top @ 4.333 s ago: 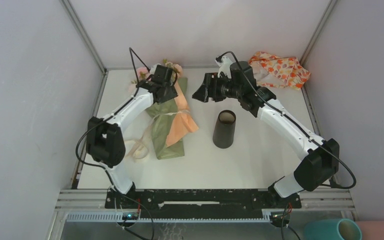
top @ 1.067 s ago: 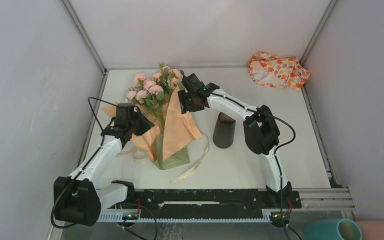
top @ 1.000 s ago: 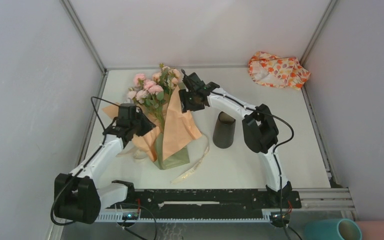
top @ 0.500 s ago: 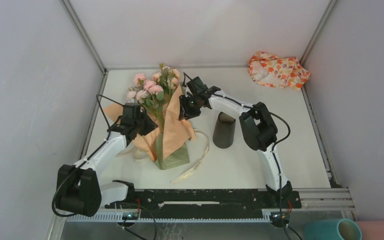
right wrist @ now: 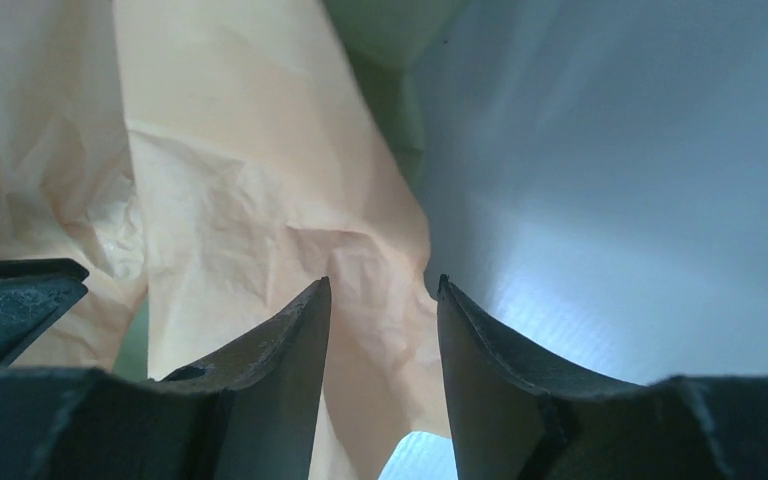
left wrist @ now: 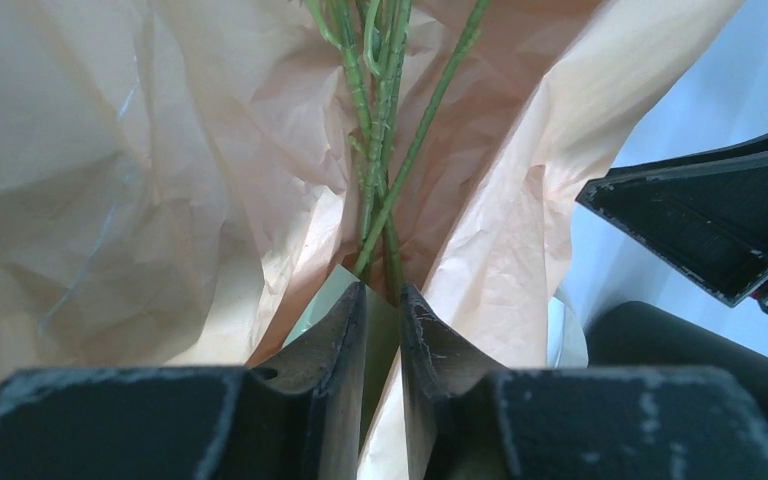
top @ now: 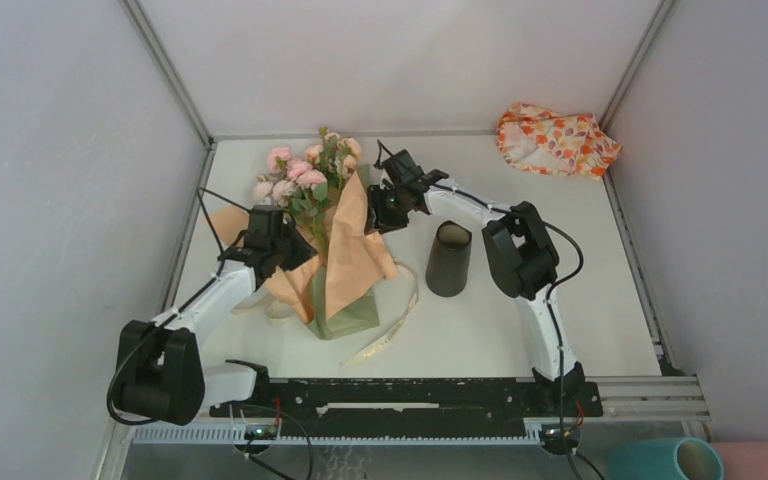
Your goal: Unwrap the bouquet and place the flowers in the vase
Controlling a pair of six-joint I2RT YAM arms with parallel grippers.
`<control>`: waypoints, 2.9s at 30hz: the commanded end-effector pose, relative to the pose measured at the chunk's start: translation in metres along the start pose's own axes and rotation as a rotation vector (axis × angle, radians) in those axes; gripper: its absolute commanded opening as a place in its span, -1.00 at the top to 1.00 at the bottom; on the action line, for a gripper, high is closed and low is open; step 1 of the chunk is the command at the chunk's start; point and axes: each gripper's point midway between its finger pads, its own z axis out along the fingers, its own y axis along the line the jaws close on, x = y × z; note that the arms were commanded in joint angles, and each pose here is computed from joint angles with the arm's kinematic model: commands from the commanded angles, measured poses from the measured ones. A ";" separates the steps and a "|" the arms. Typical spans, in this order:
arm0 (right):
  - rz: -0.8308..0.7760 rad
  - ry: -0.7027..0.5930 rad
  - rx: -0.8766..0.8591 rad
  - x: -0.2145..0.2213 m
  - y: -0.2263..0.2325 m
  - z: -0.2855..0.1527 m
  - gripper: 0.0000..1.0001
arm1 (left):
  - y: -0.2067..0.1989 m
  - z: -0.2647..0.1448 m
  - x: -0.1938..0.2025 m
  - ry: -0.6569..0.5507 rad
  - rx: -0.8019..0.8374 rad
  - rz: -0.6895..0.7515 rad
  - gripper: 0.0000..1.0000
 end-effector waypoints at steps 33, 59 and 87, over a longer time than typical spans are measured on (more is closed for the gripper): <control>-0.069 -0.350 0.246 -0.089 -0.024 -0.165 1.00 | 0.018 0.029 0.024 0.055 -0.044 0.001 0.57; -0.093 -0.166 -0.071 -0.091 0.018 -0.079 -0.26 | -0.074 -0.011 0.011 -0.007 0.278 0.111 0.53; -0.096 -0.041 0.023 -0.058 -0.005 0.016 -0.33 | 0.004 0.051 0.065 0.126 -0.036 0.177 0.67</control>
